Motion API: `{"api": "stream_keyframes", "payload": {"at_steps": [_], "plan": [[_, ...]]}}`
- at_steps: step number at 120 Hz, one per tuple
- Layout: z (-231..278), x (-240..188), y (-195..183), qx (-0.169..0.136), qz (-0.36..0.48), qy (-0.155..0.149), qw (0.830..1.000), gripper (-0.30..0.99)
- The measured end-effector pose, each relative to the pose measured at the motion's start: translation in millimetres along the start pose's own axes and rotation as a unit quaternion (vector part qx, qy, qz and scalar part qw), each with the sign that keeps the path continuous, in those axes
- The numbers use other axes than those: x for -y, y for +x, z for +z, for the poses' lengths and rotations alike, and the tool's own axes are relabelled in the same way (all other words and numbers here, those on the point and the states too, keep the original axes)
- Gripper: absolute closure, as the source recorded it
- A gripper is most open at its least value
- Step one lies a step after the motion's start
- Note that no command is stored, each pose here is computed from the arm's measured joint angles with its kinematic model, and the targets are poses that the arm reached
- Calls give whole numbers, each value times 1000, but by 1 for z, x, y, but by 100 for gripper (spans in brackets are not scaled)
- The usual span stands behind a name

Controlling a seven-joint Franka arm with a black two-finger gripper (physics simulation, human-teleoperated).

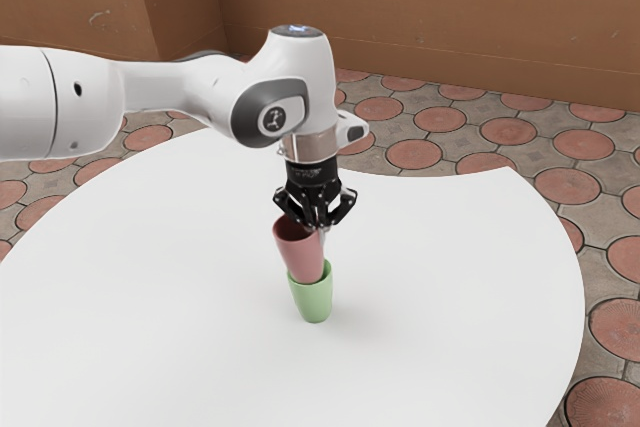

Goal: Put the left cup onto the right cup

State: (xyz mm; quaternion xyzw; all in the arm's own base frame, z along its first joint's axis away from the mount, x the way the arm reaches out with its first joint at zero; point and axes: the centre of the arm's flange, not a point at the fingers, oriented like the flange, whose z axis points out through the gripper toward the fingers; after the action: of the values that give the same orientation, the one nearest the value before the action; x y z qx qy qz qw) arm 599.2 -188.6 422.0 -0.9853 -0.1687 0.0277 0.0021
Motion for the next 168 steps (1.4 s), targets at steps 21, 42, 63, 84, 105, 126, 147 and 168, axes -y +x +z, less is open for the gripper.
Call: {"api": "stream_keyframes", "payload": {"at_steps": [21, 42, 63, 84, 105, 126, 147, 168], "plan": [[3, 0, 1, 1, 0, 0, 1000, 78], [4, -1, 2, 1, 0, -1, 1000, 79], [7, -1, 3, 1, 0, -1, 1000, 79], [11, -2, 4, 3, 0, -1, 1000, 79], [14, -2, 4, 3, 0, -1, 1000, 79], [16, -3, 5, 2, 0, -4, 1000, 73], [15, -4, 6, -2, 1, -8, 1000, 55], [14, -5, 7, -5, 1, -11, 1000, 32]]}}
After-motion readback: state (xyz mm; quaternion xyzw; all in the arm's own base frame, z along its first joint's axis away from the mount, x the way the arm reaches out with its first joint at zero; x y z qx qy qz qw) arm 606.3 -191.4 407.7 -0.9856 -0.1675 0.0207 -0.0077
